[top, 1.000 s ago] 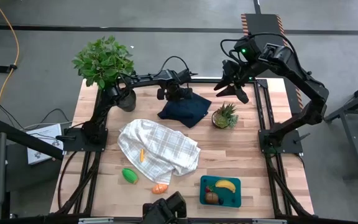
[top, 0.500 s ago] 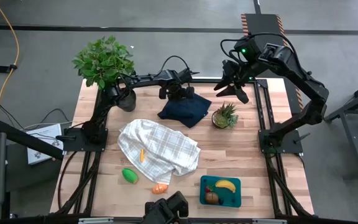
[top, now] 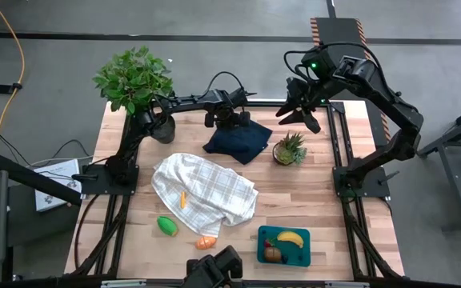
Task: Pick and placing Produce into tupperware
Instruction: Put the cherry into the bin
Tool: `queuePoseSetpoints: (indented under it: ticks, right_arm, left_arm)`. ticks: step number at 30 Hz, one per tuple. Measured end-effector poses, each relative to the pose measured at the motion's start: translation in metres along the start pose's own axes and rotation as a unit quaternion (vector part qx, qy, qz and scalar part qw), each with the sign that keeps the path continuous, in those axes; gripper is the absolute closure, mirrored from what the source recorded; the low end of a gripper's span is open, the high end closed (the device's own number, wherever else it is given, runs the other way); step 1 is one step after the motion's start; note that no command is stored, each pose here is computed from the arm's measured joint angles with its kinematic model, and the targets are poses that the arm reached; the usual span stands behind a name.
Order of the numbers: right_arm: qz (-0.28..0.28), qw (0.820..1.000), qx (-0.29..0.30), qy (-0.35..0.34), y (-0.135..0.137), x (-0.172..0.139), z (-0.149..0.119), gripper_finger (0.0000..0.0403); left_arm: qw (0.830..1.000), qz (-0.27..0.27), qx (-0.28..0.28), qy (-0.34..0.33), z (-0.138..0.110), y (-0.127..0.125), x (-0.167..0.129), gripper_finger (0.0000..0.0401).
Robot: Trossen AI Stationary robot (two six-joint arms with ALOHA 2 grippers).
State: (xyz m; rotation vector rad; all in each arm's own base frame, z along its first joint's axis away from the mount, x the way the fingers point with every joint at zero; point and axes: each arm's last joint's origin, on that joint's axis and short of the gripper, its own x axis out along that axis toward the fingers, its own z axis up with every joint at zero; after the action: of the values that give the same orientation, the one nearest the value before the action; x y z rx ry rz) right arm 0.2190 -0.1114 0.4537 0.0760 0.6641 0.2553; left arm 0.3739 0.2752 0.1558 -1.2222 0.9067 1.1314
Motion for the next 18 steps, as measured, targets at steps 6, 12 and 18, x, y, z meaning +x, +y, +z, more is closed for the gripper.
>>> queuePoseSetpoints:
  ticks: [6, 12, 18]
  right_arm:
    - [0.0, 1.0, -0.001, 0.0, 0.0, 0.0, 0.0, 0.0274]
    - [0.0, 1.0, -0.001, 0.0, -0.0001, 0.0, 0.0001, 0.0274]
    - [0.0, 1.0, -0.001, 0.0, 0.0, 0.0001, 0.0001, 0.0274]
  left_arm:
    - [1.0, -0.002, -0.001, -0.001, 0.0002, -0.0004, -0.0002, 0.0272]
    - [1.0, -0.003, 0.0, -0.001, 0.0003, -0.0006, -0.0002, 0.0272]
    - [1.0, 0.002, 0.011, -0.002, 0.0001, 0.0004, -0.0003, 0.0272]
